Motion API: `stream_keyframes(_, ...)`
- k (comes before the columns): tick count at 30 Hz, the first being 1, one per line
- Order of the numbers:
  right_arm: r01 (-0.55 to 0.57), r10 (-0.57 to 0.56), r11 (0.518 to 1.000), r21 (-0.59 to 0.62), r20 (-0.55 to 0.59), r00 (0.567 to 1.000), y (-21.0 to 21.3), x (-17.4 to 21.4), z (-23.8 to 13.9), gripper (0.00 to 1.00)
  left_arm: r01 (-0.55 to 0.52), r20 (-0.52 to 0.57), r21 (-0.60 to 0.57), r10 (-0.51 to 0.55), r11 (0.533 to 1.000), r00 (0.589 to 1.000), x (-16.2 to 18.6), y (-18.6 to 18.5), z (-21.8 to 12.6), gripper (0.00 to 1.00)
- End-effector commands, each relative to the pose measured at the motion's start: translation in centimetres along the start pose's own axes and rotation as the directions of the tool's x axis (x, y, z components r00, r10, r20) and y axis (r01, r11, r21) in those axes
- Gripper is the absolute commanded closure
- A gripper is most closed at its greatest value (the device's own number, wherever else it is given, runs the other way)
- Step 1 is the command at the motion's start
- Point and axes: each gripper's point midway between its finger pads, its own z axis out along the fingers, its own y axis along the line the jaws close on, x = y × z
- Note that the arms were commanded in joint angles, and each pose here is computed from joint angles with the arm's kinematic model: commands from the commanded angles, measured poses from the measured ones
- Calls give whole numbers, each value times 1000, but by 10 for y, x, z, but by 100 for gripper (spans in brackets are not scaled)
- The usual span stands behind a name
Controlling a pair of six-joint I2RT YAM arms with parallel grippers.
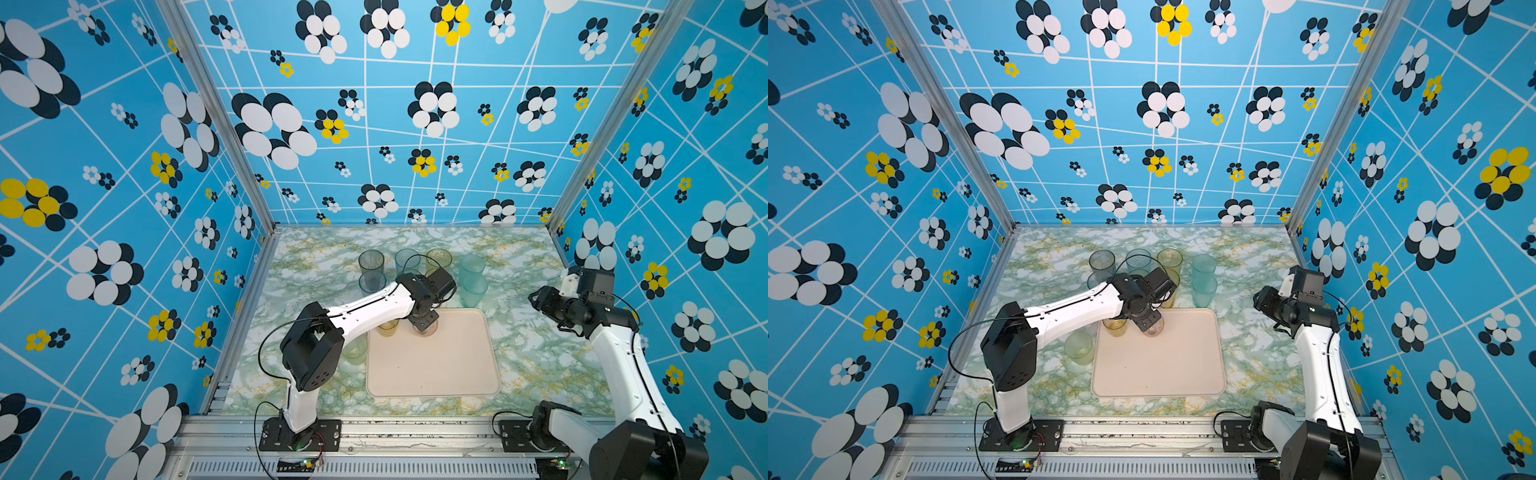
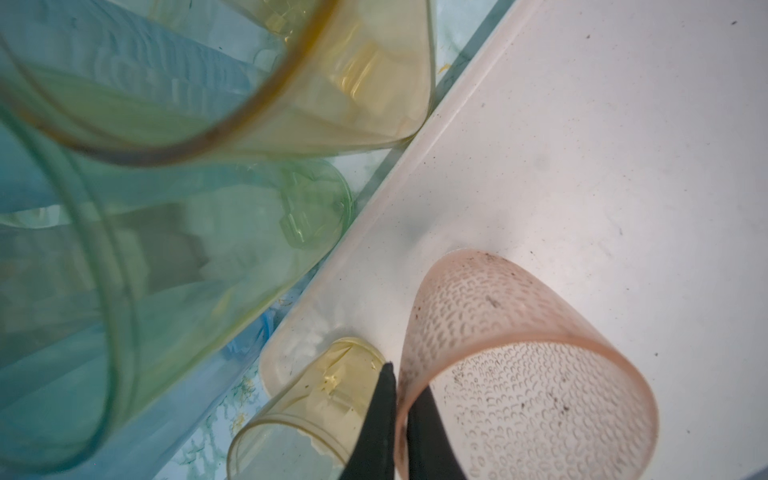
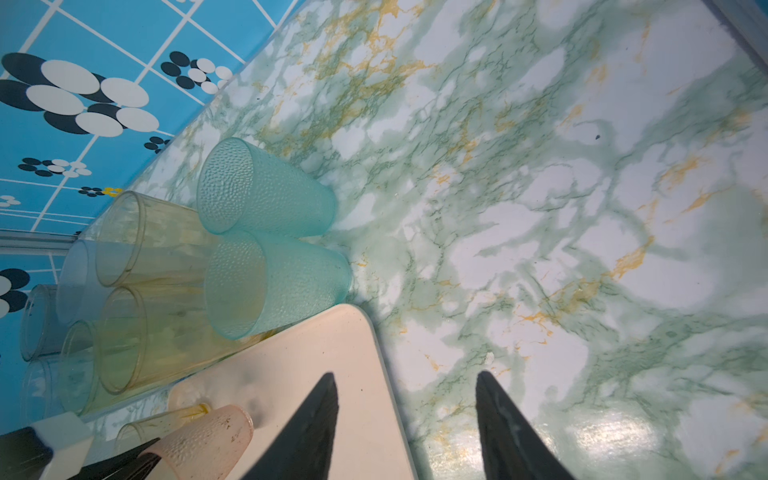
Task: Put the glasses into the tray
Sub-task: 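Lower the pink cup onto the tray beside the amber cup and release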
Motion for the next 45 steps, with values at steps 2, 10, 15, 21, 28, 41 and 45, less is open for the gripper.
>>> stream_keyframes(2,30,-31,999,12,11,999,6,-3,-14,44,0,-17,-26,-1,1000,1000,7,14,3,100)
stream_keyframes(10,37,-37,999,5,15,999,12,-5,-17,44,13,-34,-3,-13,1000,999,13,16,12,100)
stream_keyframes(15,43,-43,999,3,13,999,14,-4,-17,44,27,-30,5,-27,1000,999,13,18,19,100)
stream_keyframes(21,45,-45,999,10,14,999,14,-3,-18,44,39,-35,21,-38,999,999,14,18,26,96)
stream_keyframes(28,44,-44,999,11,15,999,14,-4,-19,44,46,-39,13,-45,999,998,16,22,30,91)
stream_keyframes(41,48,-48,999,16,14,999,16,-4,-19,44,66,-20,-5,-66,998,998,17,30,30,77)
stream_keyframes(45,50,-50,999,18,14,999,17,-4,-19,44,78,3,-12,-78,997,997,15,33,26,77)
